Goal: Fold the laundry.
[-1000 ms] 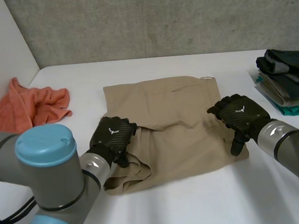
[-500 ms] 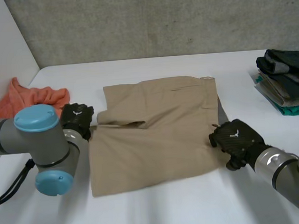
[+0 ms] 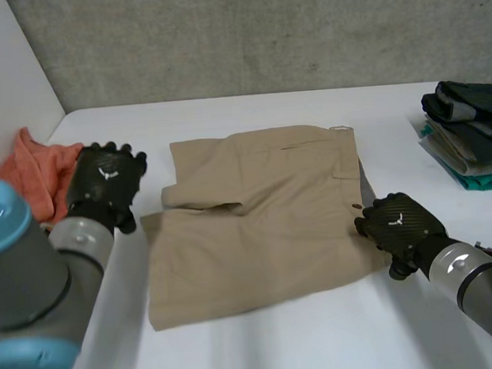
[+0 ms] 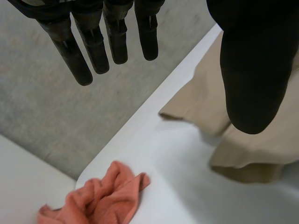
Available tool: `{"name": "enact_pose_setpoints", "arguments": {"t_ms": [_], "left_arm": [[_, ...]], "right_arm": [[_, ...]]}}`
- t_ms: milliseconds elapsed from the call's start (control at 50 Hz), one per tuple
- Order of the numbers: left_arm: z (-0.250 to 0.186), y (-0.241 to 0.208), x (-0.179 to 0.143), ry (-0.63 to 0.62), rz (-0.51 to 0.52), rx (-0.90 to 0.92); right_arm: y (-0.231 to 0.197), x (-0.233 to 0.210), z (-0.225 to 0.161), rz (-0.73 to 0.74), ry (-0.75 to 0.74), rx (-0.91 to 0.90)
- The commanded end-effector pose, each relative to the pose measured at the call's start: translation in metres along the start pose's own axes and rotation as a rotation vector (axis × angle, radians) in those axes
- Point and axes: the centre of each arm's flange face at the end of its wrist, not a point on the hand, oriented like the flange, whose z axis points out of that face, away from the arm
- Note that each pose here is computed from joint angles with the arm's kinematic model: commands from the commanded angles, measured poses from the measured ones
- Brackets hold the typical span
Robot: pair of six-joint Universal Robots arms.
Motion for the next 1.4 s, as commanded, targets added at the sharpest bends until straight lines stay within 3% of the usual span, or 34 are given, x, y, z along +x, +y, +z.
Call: {"name": "enact_pose_setpoints", "arguments": {"t_ms": [20, 220, 520, 700, 820, 1000, 1100, 1400], "left_arm": [[-0.061, 0.001, 0.031, 0.149, 0.024, -0.007], [-0.099, 0.031, 0.055, 0.311, 0.017, -0.196], [-0.066, 0.068, 0.069, 0.314, -0.019, -0.326], [-0.04, 0.063, 0.063, 0.234, -0.045, -0.231], [-0.035, 0.041, 0.051, 0.192, -0.061, -0.147], [-0.02, 0.018, 0.042, 0.157, -0.077, -0.075], [-0.015, 0.011, 0.04, 0.146, -0.084, -0.054], [-0.003, -0.009, 0.034, 0.121, -0.106, 0.006]], "right_arm": [[0.003, 0.001, 0.008, -0.018, 0.021, 0.027], [0.004, 0.001, 0.019, -0.038, 0.044, 0.064], [0.007, 0.002, 0.019, -0.017, 0.047, 0.053], [0.004, 0.009, 0.015, -0.002, 0.074, 0.046], [-0.014, 0.037, -0.008, 0.079, 0.129, 0.043], [-0.008, 0.02, -0.032, 0.207, -0.047, -0.111], [-0.008, 0.011, -0.029, 0.204, -0.098, -0.051], [0.012, 0.011, 0.014, 0.16, -0.039, 0.035]]}}
